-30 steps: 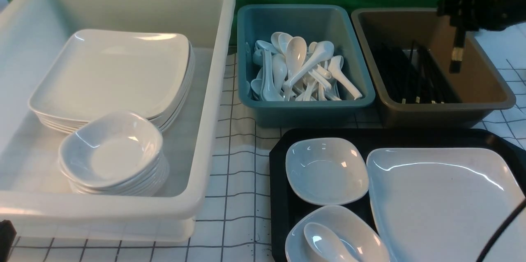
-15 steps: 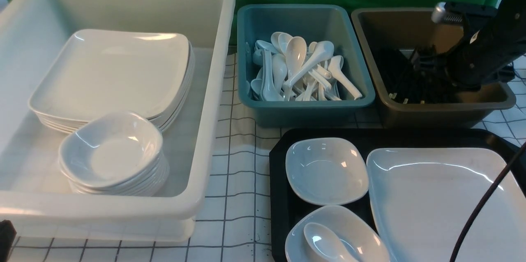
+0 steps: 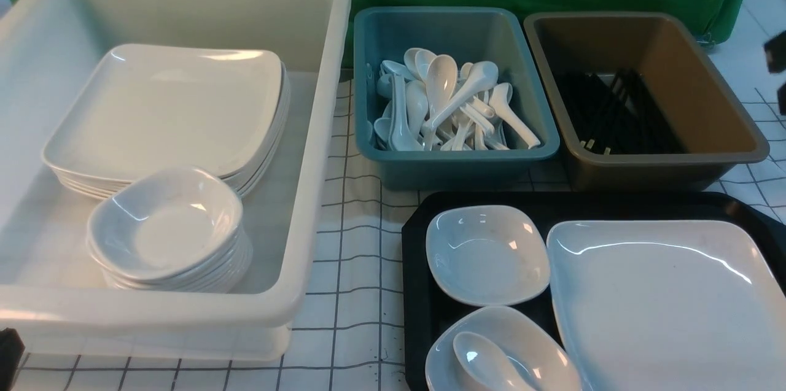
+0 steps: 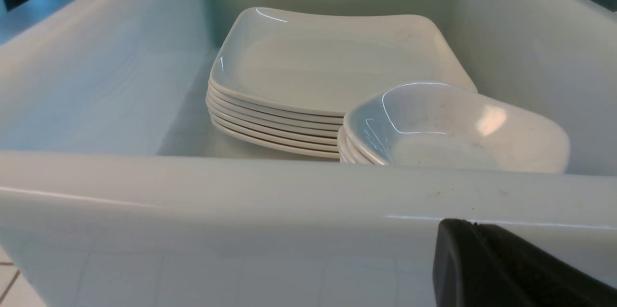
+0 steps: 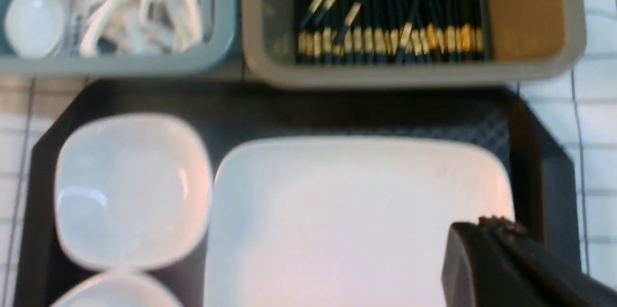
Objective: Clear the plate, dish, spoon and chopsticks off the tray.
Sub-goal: Use the left arm to grab a soup spoon from the plate
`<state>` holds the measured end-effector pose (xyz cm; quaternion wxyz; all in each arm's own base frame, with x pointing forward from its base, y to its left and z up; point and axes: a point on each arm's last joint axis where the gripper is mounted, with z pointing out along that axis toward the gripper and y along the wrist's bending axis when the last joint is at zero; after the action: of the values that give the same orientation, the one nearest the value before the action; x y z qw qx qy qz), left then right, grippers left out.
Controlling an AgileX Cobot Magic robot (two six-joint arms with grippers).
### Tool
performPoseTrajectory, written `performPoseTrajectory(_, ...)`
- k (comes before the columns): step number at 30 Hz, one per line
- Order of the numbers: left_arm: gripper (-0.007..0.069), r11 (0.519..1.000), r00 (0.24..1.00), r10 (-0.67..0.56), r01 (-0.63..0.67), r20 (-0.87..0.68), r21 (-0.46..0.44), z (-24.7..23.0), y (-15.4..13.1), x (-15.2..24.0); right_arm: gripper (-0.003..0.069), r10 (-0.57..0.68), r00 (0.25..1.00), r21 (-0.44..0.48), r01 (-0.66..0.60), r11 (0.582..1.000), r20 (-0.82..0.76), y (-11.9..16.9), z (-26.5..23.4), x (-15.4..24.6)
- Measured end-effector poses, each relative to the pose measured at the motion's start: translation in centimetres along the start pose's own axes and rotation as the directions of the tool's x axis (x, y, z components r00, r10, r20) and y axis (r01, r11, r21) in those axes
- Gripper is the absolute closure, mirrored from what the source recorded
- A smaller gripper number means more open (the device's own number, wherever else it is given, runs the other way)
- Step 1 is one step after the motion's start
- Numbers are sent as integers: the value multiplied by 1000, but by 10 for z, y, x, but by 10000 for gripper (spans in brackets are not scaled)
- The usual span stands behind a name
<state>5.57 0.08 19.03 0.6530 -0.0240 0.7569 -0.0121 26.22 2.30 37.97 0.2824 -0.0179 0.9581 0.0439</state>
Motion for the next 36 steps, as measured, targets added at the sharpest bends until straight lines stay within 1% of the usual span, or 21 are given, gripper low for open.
performPoseTrajectory(1, 606, 1000, 1000, 0, 0, 0, 0, 0, 0, 0, 629, 1, 1000, -1, -1, 1000, -4, 0, 1, 4)
performPoseTrajectory(7, 606, 1000, 1000, 3, -3, 0, -1, 0, 0, 0, 629, 12, 994, -24, -10, 1000, 113, -2, -33, 107)
performPoseTrajectory(8, 606, 1000, 1000, 11, -11, 0, -2, 0, 0, 0, 629, 12, 993, -24, -9, 1000, 121, -2, -34, 117)
performPoseTrajectory(10, 606, 998, 998, 65, -65, 0, -9, 0, 1, 0, 629, 10, 986, -26, -5, 1000, 164, -4, -40, 159)
performPoseTrajectory(11, 606, 997, 997, 76, -76, 0, -11, 0, 1, 0, 629, 10, 986, -26, -5, 1000, 164, -4, -40, 159)
performPoseTrajectory(13, 606, 994, 994, 111, -111, 0, -15, 0, 1, 0, 629, 6, 969, -30, 1, 1000, 245, -5, -45, 200)
performPoseTrajectory(16, 606, 992, 992, 124, -124, -1, -16, 0, 1, 0, 629, 5, 933, -34, 8, 999, 360, -7, -45, 230)
performPoseTrajectory(18, 606, 992, 992, 124, -124, -1, -16, 0, 1, 0, 629, 5, 883, -37, 14, 999, 469, -8, -42, 247)
performPoseTrajectory(19, 606, 992, 992, 124, -124, -1, -16, 0, 1, 0, 629, 5, 883, -37, 14, 999, 469, -8, -42, 247)
performPoseTrajectory(22, 606, 992, 992, 127, -127, -1, -17, 0, 2, 0, 629, 8, 814, -40, 18, 999, 581, -10, -37, 259)
performPoseTrajectory(24, 606, 994, 994, 112, -112, 6, -13, 0, 1, -1, 629, 9, 796, -40, 19, 999, 605, -10, -36, 259)
performPoseTrajectory(26, 606, 999, 999, 47, -47, 19, -1, 0, 0, -2, 628, 10, 791, -40, 19, 999, 612, -10, -36, 259)
performPoseTrajectory(27, 606, 994, 994, -106, 105, 28, 25, 0, -2, -3, 627, 10, 789, -40, 19, 999, 614, -10, -35, 259)
performPoseTrajectory(28, 606, 954, 955, -294, 293, 26, 58, 0, -4, -4, 626, 10, 787, -40, 19, 999, 616, -10, -36, 259)
performPoseTrajectory(29, 606, 899, 902, -432, 430, 16, 81, 0, -6, -5, 626, 10, 786, -40, 19, 999, 618, -10, -36, 259)
performPoseTrajectory(30, 606, 781, 787, -617, 614, -10, 111, -1, -9, -6, 624, 10, 786, -40, 19, 999, 618, -10, -36, 259)
performPoseTrajectory(31, 606, 735, 742, -670, 667, -19, 120, -1, -9, -6, 624, 10, 786, -40, 19, 999, 618, -10, -36, 259)
performPoseTrajectory(32, 606, 559, 570, -820, 816, -45, 146, -1, -11, -9, 622, 10, 784, -40, 19, 999, 620, -10, -36, 258)
performPoseTrajectory(33, 606, 447, 460, -886, 880, -54, 161, -1, -11, -11, 622, 10, 784, -40, 19, 999, 620, -10, -36, 258)
performPoseTrajectory(35, 606, 341, 354, -934, 922, -41, 181, -2, -9, -14, 620, 10, 784, -40, 19, 999, 621, -10, -36, 258)
performPoseTrajectory(36, 606, 305, 316, -948, 933, -29, 189, -2, -8, -16, 618, 10, 783, -40, 19, 999, 622, -10, -36, 258)
